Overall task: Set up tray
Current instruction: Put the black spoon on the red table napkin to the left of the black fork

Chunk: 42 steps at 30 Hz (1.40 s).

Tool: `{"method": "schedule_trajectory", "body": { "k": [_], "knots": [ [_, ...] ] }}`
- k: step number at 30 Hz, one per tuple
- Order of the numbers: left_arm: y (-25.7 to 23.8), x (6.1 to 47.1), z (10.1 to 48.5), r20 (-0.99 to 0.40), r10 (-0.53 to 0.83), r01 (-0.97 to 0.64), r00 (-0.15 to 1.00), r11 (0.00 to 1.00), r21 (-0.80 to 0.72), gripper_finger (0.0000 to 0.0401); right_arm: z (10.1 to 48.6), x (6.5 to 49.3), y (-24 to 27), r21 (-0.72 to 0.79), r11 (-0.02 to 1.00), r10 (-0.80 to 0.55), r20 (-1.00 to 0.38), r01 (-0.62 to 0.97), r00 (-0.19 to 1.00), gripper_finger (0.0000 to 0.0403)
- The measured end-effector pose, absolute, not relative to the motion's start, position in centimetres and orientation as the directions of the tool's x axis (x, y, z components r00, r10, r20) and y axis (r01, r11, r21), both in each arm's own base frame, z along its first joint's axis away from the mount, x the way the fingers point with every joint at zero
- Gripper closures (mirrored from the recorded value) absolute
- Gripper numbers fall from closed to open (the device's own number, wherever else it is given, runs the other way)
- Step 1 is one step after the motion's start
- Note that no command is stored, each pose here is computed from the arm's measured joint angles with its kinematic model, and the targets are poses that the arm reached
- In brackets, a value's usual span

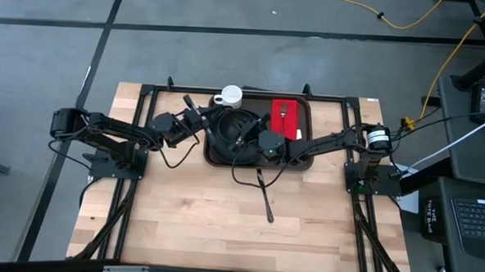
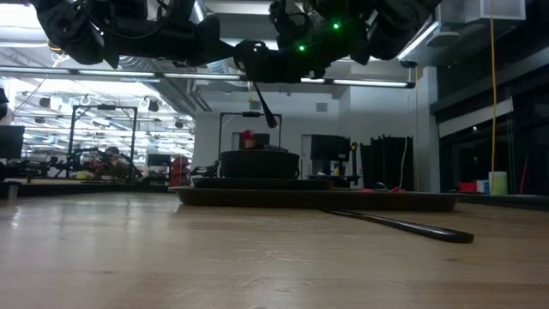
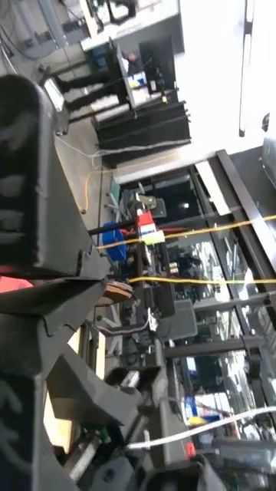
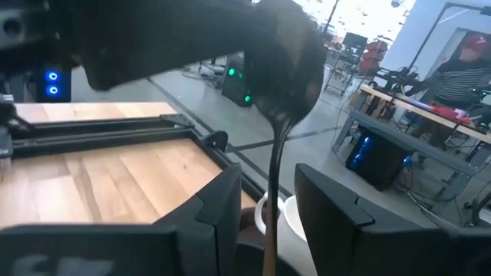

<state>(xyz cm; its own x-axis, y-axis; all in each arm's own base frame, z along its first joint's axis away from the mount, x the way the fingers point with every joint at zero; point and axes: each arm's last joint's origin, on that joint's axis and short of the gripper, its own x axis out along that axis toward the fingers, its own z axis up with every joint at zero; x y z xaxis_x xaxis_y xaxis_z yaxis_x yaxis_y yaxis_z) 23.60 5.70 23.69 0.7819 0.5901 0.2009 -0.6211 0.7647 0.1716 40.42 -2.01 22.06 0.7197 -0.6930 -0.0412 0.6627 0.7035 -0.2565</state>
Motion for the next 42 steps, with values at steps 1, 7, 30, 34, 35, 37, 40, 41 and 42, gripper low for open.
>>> {"method": "schedule_trajectory", "body": {
  "k": [1,7,30,34,35,37,40,41,42],
  "knots": [
    [5.71,23.59,23.69,0.200,0.593,-0.624,0.780,0.762,0.171,0.0400,22.24,40.50,-2.02,-0.253,0.702,-0.694,-0.037,0.665,0.719,0.0274],
    [5.70,23.59,23.70,0.201,0.593,-0.624,0.780,0.763,0.169,0.0400,22.62,40.68,-2.37,-0.245,0.696,-0.701,-0.029,0.675,0.712,0.0274],
    [5.81,23.49,23.87,0.219,0.629,-0.655,0.746,0.753,0.065,0.0400,22.55,40.68,-2.65,-0.252,0.692,-0.705,-0.034,0.676,0.709,0.0274],
    [5.85,23.67,23.60,0.209,0.629,-0.651,0.749,0.757,0.052,0.0400,22.56,40.69,-2.65,-0.251,0.694,-0.703,-0.034,0.675,0.710,0.0280],
    [5.86,23.75,23.45,0.203,0.629,-0.650,0.750,0.758,0.052,0.0400,22.56,40.69,-2.64,-0.252,0.695,-0.701,-0.034,0.673,0.712,0.0284],
    [5.90,23.90,23.21,0.196,0.632,-0.652,0.750,0.756,0.055,0.0400,22.56,40.70,-2.63,-0.258,0.697,-0.699,-0.034,0.669,0.715,0.0294],
    [5.92,24.04,23.21,0.221,0.630,-0.653,0.744,0.756,0.041,0.0400,22.56,40.70,-2.63,-0.273,0.694,-0.699,-0.034,0.666,0.715,0.0310],
    [5.91,24.10,23.19,0.227,0.629,-0.652,0.743,0.757,0.038,0.0400,22.56,40.70,-2.63,-0.273,0.694,-0.699,-0.034,0.666,0.715,0.0314],
    [5.91,24.14,23.15,0.229,0.629,-0.652,0.743,0.757,0.037,0.0400,22.56,40.70,-2.64,-0.273,0.694,-0.699,-0.034,0.666,0.714,0.0317]
  ]
}}
